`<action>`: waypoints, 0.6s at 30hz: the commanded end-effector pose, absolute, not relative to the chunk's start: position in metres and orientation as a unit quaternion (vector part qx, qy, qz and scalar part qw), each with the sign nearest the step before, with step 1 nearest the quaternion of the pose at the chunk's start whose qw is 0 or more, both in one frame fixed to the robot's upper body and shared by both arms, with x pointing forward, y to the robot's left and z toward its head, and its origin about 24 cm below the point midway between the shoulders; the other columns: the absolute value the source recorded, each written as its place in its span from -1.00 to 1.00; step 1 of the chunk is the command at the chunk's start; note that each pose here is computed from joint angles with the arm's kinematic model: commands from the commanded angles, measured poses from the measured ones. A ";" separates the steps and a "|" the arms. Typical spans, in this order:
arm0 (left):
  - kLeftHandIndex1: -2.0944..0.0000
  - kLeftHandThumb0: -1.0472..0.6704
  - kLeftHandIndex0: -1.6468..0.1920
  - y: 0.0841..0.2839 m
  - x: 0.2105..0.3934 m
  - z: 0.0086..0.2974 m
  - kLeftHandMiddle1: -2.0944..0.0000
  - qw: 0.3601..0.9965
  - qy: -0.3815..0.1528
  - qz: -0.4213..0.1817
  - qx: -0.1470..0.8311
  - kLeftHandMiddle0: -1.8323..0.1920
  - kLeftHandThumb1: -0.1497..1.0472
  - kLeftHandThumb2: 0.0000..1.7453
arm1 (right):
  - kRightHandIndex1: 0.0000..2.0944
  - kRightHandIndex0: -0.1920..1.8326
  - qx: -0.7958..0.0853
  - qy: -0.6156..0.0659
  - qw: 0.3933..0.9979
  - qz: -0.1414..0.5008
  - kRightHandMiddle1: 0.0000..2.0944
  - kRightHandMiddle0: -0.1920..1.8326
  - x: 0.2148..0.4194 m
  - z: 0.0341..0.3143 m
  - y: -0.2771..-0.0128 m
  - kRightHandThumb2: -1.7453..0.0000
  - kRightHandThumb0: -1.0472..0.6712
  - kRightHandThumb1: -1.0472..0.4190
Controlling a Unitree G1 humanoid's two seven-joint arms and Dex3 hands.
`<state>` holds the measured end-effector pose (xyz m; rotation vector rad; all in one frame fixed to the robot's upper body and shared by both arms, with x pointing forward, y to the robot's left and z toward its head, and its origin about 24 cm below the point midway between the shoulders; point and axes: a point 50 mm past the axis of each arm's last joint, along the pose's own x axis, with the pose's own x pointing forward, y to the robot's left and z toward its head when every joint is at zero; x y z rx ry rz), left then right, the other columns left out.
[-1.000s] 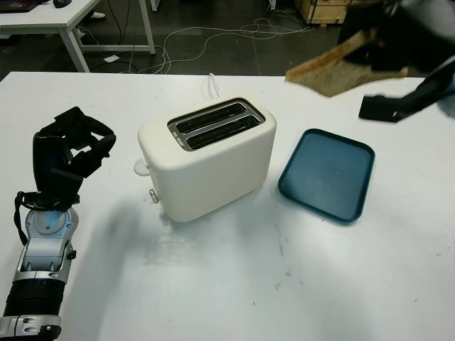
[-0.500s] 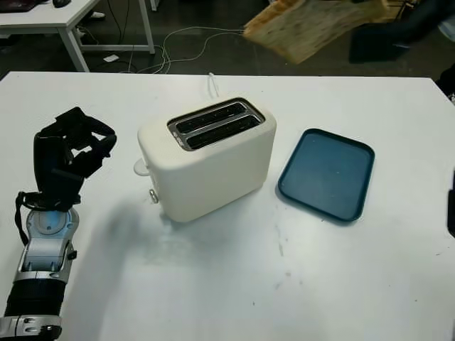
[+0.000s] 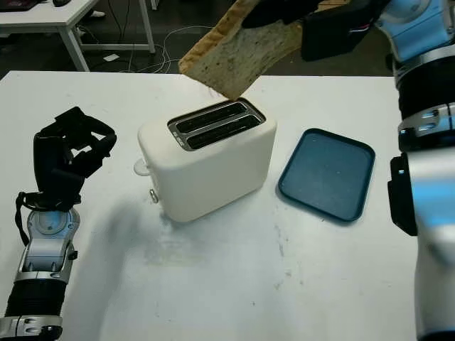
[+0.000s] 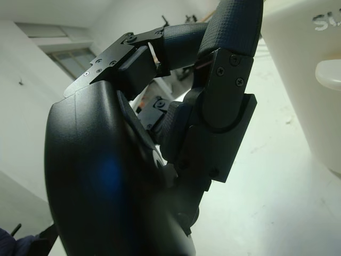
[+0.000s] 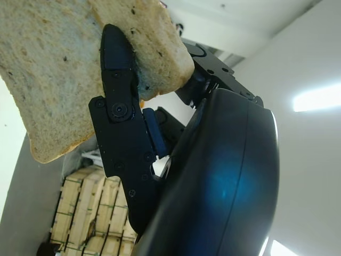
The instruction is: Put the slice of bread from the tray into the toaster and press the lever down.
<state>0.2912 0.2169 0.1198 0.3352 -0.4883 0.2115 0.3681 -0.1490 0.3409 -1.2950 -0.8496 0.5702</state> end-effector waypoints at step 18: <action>-0.15 -0.92 -0.12 0.213 0.290 0.122 -0.49 0.951 -0.240 0.103 0.166 -0.09 0.79 -0.83 | 0.67 0.20 -0.594 -0.327 0.670 0.301 0.67 -0.10 0.375 0.302 -0.148 0.36 -0.37 -0.83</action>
